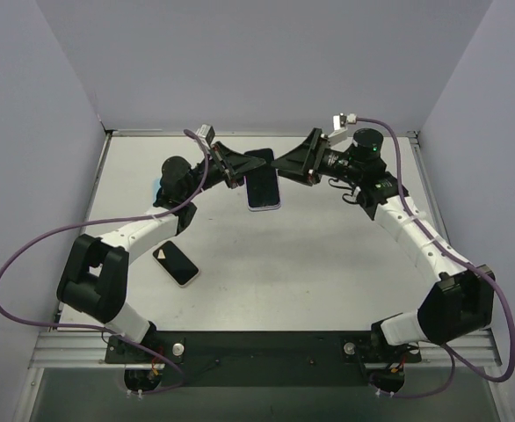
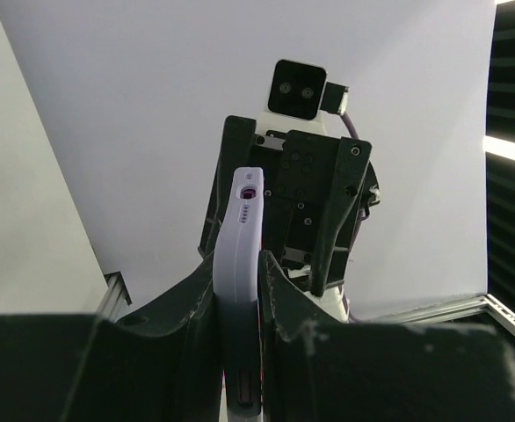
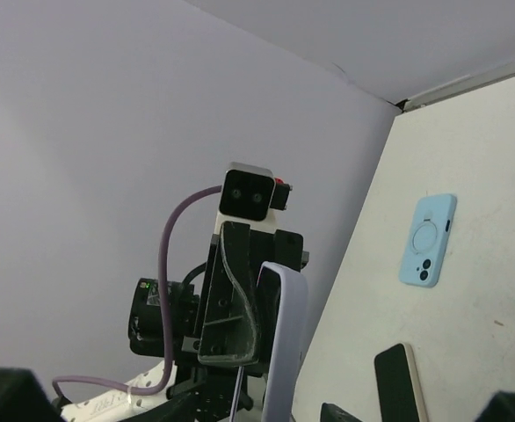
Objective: Take the phone out of the phone case
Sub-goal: Remove the phone case from the phone.
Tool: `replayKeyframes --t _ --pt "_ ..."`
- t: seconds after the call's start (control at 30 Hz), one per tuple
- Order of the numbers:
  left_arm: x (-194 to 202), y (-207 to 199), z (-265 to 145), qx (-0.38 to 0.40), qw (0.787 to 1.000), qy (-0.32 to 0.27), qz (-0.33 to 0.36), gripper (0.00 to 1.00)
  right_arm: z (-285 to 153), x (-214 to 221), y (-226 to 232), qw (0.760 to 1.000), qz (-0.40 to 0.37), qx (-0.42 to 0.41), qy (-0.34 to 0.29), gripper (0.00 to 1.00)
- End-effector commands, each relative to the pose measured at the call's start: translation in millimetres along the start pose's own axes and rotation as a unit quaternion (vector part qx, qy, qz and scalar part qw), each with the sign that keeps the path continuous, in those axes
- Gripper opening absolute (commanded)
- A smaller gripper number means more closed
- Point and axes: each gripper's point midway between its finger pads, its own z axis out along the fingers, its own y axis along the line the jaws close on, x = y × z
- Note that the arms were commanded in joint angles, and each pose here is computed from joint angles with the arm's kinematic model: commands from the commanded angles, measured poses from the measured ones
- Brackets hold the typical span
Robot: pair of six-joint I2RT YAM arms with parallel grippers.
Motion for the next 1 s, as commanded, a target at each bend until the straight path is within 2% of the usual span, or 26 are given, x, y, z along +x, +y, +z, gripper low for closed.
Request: replayKeyframes --t 0.0,0.07,0.17,0.2,0.3,0.5,0.6,0.63,0.9,0.93,0.97 --pt "10 -64 -2 0.071 0.995 0.012 0.063 0.00 14 21 12 0.997 -0.042 -0.005 0.058 0.45" --pt "10 -65 -2 0.076 0.995 0.012 0.061 0.00 17 21 11 0.997 -0.037 -0.009 0.059 0.40" --pt "11 -65 -3 0.080 0.995 0.013 0.057 0.00 18 21 5 0.998 -0.024 -0.007 0.059 0.27" --pt "10 -64 -3 0.080 0.995 0.013 0.055 0.00 18 21 0 0.998 -0.016 -0.003 0.056 0.17" --pt "9 -65 -5 0.082 0.995 0.011 0.059 0.00 17 17 2 0.999 -0.005 -0.011 0.045 0.00" --pt "10 -73 -4 0.096 0.993 0.019 0.067 0.00 13 15 -7 0.999 0.023 -0.021 0.022 0.00" --pt "18 -80 0 0.116 0.991 0.035 0.063 0.31 14 15 -9 0.999 0.029 -0.028 0.017 0.00" --pt "19 -80 0 0.120 0.990 0.037 0.059 0.32 15 15 -8 0.999 0.031 -0.031 0.017 0.00" --pt "24 -73 1 0.141 0.988 0.050 0.028 0.37 16 9 -6 0.999 0.031 -0.043 0.009 0.00" --pt "24 -73 1 0.143 0.988 0.051 0.029 0.33 16 9 -5 0.999 0.031 -0.043 0.009 0.00" --pt "25 -74 1 0.147 0.987 0.052 0.030 0.23 16 8 -6 0.999 0.034 -0.042 0.008 0.00"
